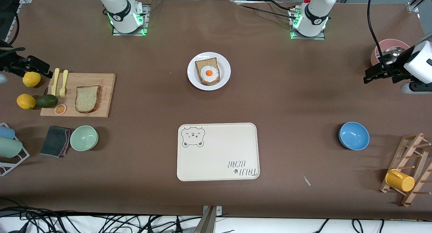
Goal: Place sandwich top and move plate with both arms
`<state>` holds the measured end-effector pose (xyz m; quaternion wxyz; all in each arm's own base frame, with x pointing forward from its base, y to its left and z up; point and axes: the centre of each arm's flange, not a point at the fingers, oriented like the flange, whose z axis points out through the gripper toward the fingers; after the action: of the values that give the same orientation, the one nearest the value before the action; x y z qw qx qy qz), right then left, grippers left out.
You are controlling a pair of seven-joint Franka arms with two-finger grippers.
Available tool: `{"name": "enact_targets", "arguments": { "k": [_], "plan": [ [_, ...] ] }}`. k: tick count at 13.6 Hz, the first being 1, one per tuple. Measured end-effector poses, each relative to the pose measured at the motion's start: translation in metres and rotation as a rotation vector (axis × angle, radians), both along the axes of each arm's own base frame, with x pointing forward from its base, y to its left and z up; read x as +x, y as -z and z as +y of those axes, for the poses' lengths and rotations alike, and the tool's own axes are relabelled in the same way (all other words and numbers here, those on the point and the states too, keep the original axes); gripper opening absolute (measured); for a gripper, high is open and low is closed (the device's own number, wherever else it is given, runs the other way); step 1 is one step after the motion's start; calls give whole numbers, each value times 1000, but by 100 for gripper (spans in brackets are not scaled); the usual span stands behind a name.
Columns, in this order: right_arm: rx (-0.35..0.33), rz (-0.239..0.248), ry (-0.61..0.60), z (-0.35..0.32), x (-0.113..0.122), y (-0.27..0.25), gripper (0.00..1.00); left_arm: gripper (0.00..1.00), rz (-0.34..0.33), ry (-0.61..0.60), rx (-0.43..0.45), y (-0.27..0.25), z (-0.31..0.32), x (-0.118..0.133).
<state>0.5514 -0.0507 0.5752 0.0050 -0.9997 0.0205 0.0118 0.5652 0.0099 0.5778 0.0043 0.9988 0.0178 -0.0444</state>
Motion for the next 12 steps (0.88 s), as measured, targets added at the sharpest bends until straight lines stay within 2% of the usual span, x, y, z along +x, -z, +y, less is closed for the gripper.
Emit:
{"name": "enact_targets", "arguments": {
  "k": [12],
  "plan": [
    [1, 10, 0, 0, -1, 1, 100, 100, 0, 0, 0, 1, 0, 0]
  ]
}}
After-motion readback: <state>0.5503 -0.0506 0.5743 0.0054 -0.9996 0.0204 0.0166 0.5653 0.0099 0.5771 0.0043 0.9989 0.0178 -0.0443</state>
